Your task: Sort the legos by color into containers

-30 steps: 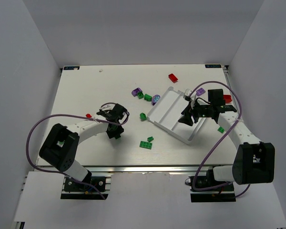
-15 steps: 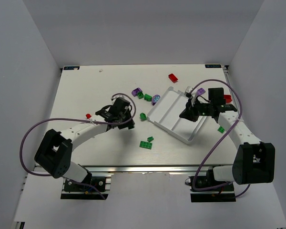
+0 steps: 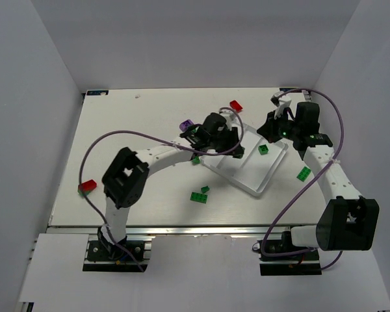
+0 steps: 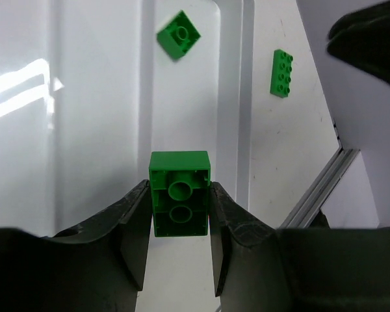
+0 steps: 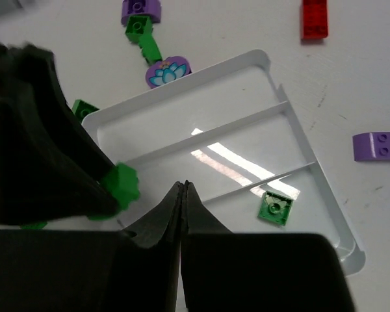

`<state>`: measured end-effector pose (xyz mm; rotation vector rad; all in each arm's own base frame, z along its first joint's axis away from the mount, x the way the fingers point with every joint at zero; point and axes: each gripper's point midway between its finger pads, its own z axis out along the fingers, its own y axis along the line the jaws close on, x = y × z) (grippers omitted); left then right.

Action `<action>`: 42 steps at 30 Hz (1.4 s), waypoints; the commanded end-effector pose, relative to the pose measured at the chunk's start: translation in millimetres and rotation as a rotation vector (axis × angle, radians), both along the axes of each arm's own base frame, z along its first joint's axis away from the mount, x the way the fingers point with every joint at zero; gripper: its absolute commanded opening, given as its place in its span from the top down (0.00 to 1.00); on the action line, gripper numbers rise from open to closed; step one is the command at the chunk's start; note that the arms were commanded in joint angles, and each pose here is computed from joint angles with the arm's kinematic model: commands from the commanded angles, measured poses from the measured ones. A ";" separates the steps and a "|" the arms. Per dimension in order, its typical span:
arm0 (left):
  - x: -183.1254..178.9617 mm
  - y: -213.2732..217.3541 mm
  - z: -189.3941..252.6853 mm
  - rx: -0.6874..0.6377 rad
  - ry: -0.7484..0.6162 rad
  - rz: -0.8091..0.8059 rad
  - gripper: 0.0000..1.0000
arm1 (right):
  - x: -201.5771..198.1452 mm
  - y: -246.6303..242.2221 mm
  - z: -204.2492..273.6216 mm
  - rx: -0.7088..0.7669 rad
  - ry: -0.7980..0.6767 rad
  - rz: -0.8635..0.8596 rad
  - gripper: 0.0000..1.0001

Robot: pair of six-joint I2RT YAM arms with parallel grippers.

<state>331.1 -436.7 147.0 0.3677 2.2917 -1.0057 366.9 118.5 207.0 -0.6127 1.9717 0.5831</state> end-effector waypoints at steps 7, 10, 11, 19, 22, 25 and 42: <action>-2.0 -99.5 -1.6 -0.107 -0.067 -0.190 0.99 | 20.8 -31.5 42.9 -0.032 -0.086 -0.205 1.00; 1.0 -114.1 -12.5 -0.098 -0.055 -0.191 0.95 | 19.6 -36.3 39.1 -0.044 -0.071 -0.227 1.00; 4.1 -117.0 -21.2 -0.080 -0.044 -0.182 0.92 | 20.1 -39.0 36.5 -0.053 -0.065 -0.241 1.00; 11.1 -119.7 -33.4 -0.038 -0.034 -0.144 0.51 | 18.7 -50.6 25.1 -0.079 -0.034 -0.285 1.00; 11.7 -119.5 -29.1 -0.039 -0.042 -0.138 0.45 | 18.2 -55.5 21.9 -0.094 -0.026 -0.295 1.00; 13.0 -117.1 -27.6 -0.036 -0.046 -0.128 0.39 | 18.1 -58.4 20.3 -0.098 -0.017 -0.303 1.00; -13.0 -29.2 50.4 0.031 -0.183 -0.031 0.63 | -14.1 -128.0 -44.3 -0.274 0.281 -0.444 0.71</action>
